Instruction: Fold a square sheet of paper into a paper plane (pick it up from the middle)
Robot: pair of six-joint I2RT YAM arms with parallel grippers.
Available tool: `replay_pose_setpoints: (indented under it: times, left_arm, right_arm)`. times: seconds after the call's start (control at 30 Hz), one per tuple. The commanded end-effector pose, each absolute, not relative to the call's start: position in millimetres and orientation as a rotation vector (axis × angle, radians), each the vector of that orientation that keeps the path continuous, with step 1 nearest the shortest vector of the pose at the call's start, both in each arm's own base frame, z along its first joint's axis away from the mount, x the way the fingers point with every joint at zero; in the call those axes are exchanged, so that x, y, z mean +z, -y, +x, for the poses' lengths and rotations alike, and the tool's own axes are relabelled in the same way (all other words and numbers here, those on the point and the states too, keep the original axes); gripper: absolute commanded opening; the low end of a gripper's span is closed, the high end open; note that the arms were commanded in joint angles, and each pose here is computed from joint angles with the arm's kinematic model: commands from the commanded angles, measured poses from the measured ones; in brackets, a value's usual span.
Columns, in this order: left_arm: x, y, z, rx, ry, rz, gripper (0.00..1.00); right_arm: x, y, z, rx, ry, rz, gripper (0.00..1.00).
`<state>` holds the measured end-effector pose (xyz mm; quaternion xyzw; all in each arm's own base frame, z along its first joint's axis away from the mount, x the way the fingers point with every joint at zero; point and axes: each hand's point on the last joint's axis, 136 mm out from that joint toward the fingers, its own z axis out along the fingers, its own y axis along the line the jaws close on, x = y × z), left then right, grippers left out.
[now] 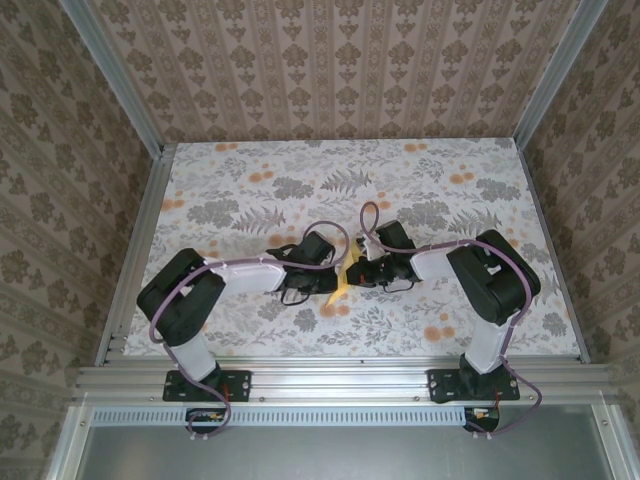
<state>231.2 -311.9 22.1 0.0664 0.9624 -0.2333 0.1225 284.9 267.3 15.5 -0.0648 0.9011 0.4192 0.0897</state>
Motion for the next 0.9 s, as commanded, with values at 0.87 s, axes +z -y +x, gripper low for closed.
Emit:
replay_pose_setpoints:
  times: [0.87]
  left_arm:
    - [44,331,256,-0.726,-2.741,0.276,0.18]
  right_arm:
    - [-11,-263,265,1.207,-2.784,-0.174,0.00]
